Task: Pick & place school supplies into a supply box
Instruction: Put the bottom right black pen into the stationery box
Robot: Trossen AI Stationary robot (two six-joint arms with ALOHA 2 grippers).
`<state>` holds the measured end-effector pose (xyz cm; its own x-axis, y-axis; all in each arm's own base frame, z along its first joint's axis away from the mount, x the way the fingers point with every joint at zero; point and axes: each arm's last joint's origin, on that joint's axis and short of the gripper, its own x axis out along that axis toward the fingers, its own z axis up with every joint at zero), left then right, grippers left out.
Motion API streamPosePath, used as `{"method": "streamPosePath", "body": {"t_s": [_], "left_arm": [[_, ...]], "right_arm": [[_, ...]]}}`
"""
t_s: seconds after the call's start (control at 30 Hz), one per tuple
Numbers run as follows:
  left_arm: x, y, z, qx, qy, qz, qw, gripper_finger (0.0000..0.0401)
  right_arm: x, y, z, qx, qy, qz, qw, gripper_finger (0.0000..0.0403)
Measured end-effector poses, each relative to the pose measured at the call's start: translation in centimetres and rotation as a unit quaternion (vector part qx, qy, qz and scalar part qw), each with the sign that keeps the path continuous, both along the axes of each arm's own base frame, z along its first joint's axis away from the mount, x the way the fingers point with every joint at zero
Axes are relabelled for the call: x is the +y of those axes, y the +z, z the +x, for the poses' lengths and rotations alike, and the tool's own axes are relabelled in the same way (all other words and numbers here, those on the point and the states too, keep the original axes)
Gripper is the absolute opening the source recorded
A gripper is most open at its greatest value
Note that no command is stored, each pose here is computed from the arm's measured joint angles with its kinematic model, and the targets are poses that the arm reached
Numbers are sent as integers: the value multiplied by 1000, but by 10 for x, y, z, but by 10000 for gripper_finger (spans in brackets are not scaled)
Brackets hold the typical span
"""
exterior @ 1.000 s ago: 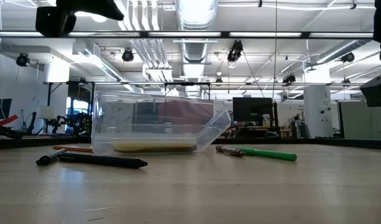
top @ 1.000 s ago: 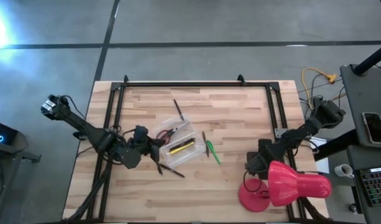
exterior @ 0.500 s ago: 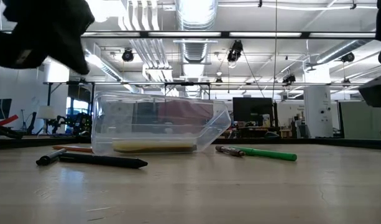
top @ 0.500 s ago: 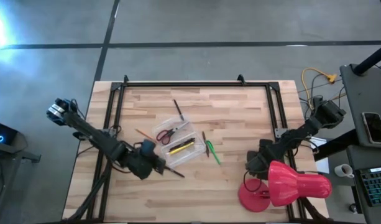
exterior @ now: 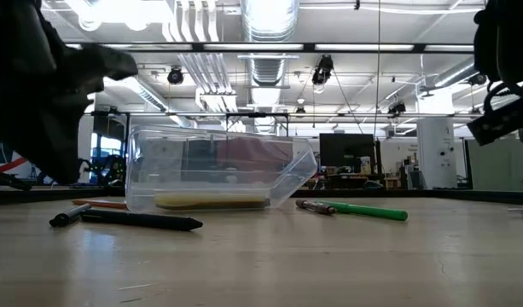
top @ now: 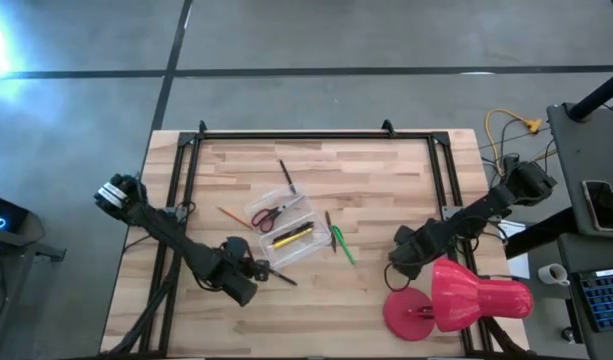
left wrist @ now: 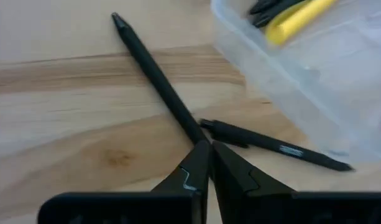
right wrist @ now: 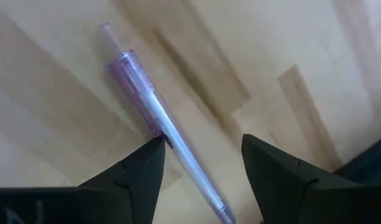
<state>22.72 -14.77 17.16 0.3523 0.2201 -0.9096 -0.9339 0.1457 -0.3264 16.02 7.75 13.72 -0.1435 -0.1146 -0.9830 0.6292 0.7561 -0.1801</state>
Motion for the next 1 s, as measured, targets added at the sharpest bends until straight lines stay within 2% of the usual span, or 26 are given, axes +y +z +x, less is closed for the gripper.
{"method": "streamPosePath", "body": {"t_s": [0.17, 0.37, 0.47, 0.63, 0.83, 1.0], "left_arm": [[-9, -7, 2, 16, 6, -12, 1000, 57], [-22, -1, 2, 18, -5, -23, 1000, 147], [-19, 2, 1, 33, 3, -10, 999, 175], [-2, -5, 3, 46, 66, -6, 997, 184], [17, -8, 13, 34, 107, 1, 994, 184], [31, -14, 21, 53, 126, 1, 991, 171]], "right_arm": [[0, 3, 3, -16, -5, -19, 1000, 206], [3, 10, 11, -41, -57, -21, 997, 206], [4, 13, 13, -51, -72, -26, 996, 206], [0, 13, 14, -61, -74, -51, 994, 206], [-7, 14, 12, -42, -73, -74, 994, 206], [-8, 14, 12, -34, -27, -69, 997, 206]]}}
